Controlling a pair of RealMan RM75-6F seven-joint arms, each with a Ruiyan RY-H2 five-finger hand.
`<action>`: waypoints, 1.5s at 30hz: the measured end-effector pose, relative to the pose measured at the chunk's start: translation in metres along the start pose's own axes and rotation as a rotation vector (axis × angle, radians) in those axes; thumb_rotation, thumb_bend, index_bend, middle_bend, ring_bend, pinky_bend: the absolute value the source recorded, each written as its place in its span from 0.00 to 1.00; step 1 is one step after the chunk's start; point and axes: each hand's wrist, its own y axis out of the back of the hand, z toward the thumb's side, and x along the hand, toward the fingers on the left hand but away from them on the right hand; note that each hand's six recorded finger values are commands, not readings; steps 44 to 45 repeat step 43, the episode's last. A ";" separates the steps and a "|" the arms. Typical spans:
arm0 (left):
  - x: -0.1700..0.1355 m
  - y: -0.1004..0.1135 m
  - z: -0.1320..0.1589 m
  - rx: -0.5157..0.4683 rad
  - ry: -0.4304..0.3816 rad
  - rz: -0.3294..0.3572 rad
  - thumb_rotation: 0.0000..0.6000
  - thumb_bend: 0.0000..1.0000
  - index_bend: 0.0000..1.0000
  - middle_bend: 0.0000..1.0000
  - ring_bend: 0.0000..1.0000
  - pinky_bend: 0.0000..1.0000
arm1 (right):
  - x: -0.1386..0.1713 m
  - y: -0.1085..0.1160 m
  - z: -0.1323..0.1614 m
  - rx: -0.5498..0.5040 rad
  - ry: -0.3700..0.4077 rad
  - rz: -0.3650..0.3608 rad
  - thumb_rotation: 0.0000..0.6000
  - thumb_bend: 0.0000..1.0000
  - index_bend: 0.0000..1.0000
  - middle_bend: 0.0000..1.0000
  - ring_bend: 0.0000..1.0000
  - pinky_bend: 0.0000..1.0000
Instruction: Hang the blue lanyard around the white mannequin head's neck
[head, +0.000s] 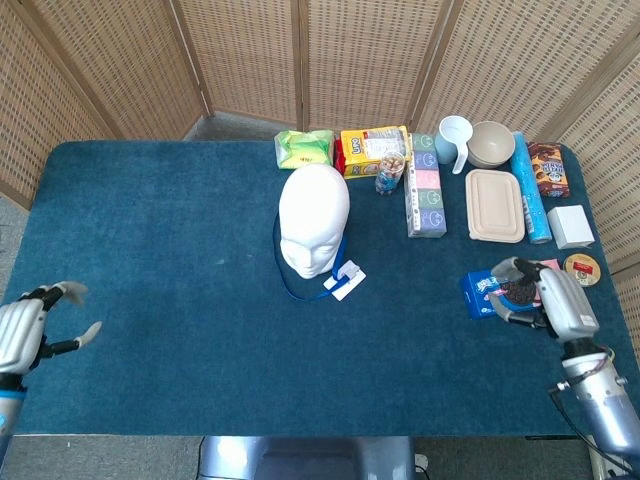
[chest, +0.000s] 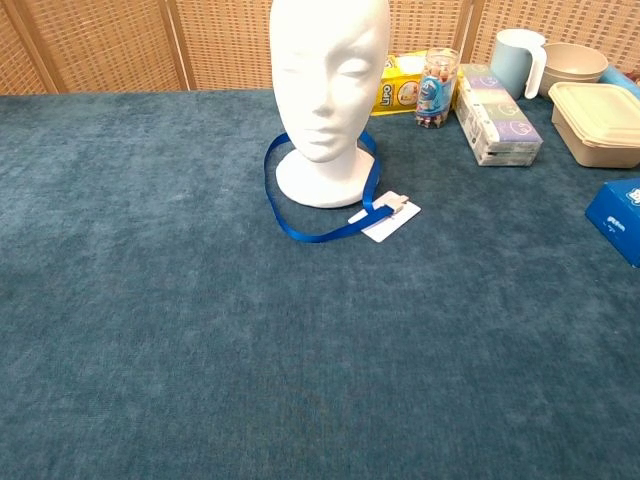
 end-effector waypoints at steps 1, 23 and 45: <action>-0.004 0.000 -0.003 0.004 0.004 0.001 0.74 0.23 0.34 0.45 0.34 0.36 | 0.004 0.000 -0.002 0.018 -0.005 -0.001 0.72 0.40 0.43 0.48 0.45 0.45; -0.084 -0.016 -0.016 0.126 0.025 -0.089 0.75 0.22 0.45 0.45 0.34 0.35 | 0.113 -0.003 -0.038 0.410 -0.177 -0.087 0.72 0.40 0.47 0.52 0.47 0.45; -0.085 -0.007 0.005 0.141 0.002 -0.065 0.74 0.23 0.48 0.45 0.34 0.33 | 0.123 -0.002 -0.052 0.367 -0.198 -0.105 0.72 0.40 0.49 0.52 0.47 0.45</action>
